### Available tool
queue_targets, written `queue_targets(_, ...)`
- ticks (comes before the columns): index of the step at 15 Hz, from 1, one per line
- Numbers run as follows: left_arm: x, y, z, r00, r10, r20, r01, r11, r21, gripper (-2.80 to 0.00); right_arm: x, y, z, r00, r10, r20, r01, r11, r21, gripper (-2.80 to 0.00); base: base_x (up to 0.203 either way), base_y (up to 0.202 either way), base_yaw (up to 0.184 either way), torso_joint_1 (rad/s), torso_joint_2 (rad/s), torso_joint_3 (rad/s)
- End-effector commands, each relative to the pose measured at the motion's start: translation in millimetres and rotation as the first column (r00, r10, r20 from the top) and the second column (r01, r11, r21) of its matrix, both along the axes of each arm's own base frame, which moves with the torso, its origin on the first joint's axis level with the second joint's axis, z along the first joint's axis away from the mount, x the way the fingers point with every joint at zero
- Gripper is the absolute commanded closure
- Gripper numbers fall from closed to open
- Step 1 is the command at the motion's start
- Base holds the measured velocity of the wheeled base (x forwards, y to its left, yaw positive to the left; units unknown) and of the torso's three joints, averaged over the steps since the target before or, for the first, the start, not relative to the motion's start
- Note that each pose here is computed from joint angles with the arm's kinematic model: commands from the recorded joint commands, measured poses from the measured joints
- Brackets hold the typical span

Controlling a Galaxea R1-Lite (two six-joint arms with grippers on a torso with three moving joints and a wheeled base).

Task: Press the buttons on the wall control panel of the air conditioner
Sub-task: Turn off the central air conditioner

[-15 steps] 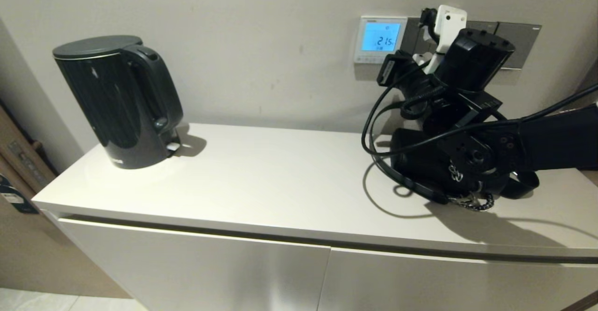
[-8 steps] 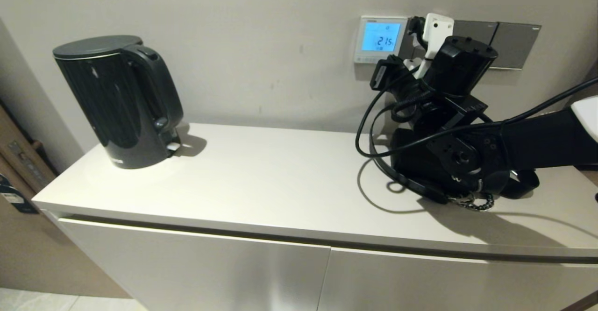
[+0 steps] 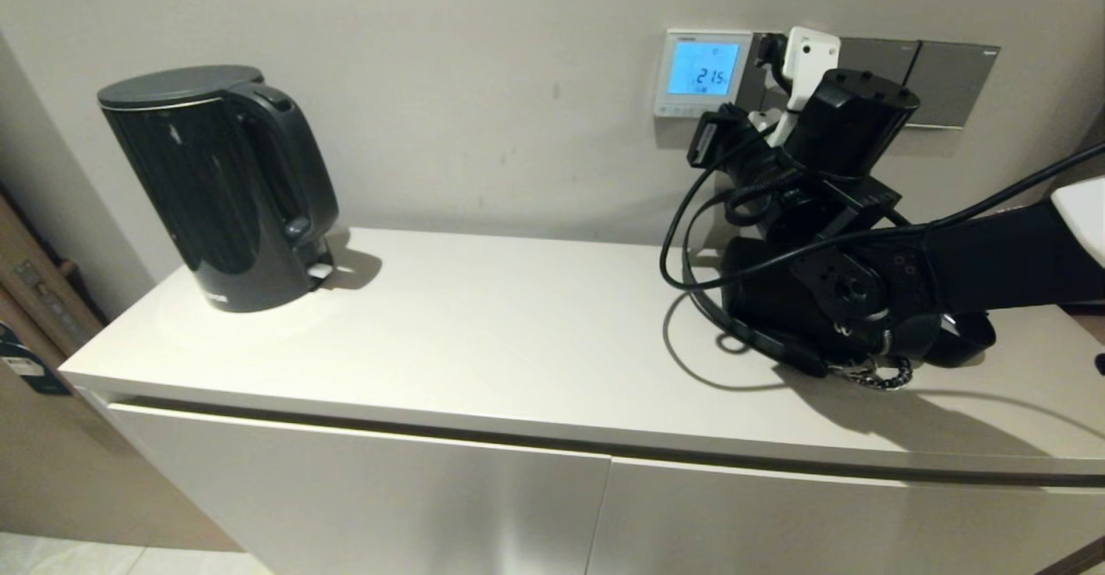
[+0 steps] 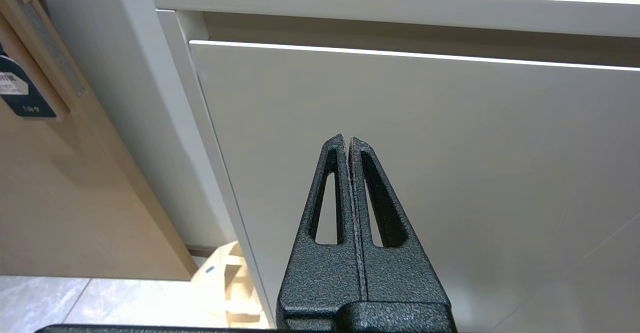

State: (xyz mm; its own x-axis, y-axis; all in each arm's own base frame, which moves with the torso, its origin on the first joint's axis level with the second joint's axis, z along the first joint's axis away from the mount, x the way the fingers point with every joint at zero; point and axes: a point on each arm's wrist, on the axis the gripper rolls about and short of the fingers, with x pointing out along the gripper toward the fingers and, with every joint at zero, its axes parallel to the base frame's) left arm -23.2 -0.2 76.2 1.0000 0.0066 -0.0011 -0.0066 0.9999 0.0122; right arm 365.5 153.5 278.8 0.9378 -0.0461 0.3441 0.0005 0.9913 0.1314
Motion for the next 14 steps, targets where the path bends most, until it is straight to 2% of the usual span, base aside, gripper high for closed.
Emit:
queue_targets(1,0.1,0.0,0.0,1.000,0.001,-0.002,-0.001,1.000,0.000,0.00,3.2,0.8,-2.7,1.000,-0.003,0.000,0.003,1.000,0.000,0.00,0.000,0.000,0.000,0.000,0.00,0.000)
queue_targets(14,0.1,0.0,0.0,1.000,0.000,-0.002,0.000,1.000,0.000,0.00,13.3,-4.2,-2.2,1.000,-0.022,0.011,0.022,1.000,0.004,0.00,0.000,0.000,0.000,0.000,0.00,0.000)
